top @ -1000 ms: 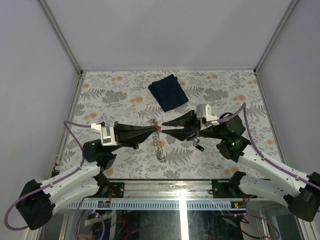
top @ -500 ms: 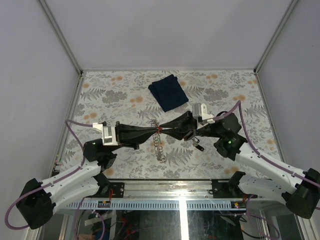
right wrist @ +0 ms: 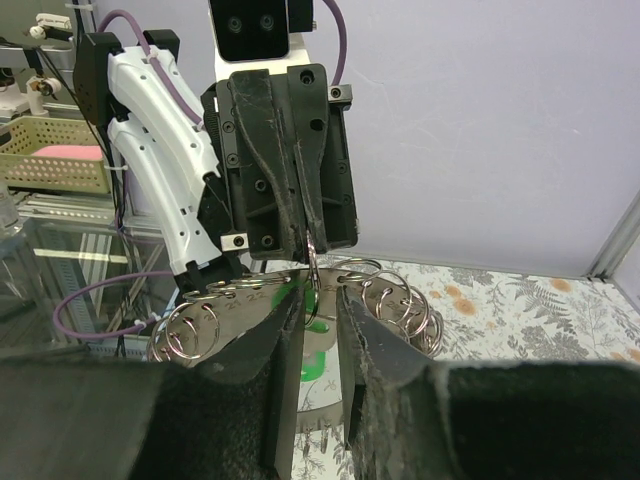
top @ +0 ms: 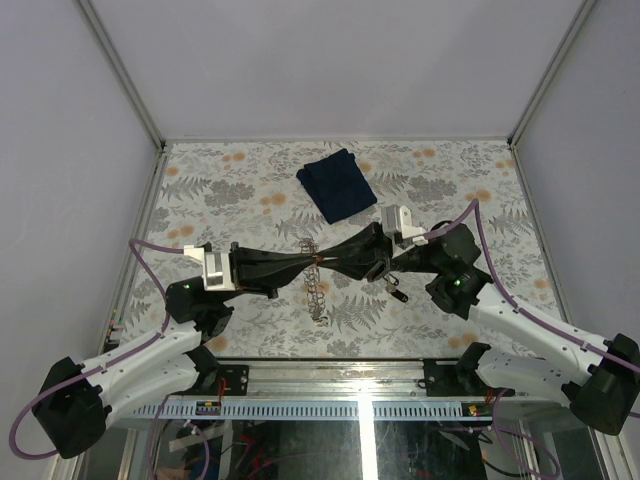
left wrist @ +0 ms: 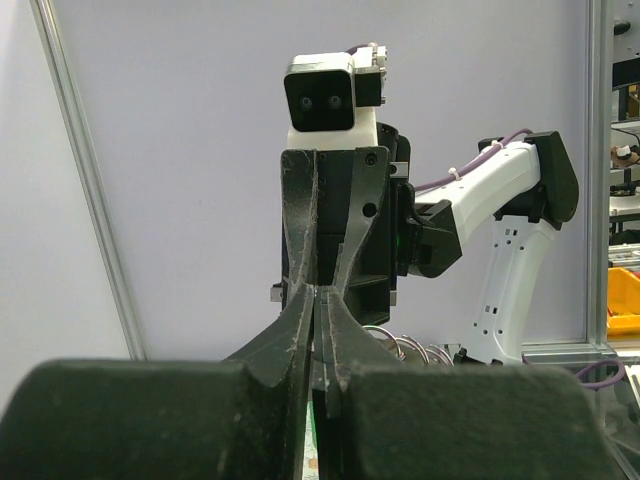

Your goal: Put the keys on the keyring

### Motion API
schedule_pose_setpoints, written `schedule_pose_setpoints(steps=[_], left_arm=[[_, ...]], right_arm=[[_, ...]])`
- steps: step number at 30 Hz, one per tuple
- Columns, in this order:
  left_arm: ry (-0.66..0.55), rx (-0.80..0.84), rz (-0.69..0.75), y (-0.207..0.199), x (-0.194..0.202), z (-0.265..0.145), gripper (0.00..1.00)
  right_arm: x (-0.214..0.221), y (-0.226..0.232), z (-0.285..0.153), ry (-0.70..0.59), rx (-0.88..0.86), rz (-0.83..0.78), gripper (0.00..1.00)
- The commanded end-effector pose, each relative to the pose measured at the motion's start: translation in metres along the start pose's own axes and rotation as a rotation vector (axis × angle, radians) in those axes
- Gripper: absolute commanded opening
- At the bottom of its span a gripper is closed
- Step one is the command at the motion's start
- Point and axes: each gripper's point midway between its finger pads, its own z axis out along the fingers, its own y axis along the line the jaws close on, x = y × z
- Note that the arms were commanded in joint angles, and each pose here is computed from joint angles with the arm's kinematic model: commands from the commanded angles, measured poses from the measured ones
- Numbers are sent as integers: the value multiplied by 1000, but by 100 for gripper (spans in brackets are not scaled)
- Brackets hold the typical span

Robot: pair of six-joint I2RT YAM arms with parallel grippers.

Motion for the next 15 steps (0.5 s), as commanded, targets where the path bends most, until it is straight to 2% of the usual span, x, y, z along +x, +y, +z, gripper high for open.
schedule_pose_setpoints(steps=[1, 9, 15], left_arm=[[-105, 27, 63, -4, -33, 9, 0], [-101, 24, 59, -3, -31, 10, 0], [-101, 22, 59, -3, -31, 9, 0]], right_arm=[[-34, 4, 7, -79, -42, -65, 25], [-35, 5, 8, -80, -52, -66, 23], [-31, 5, 9, -72, -56, -59, 6]])
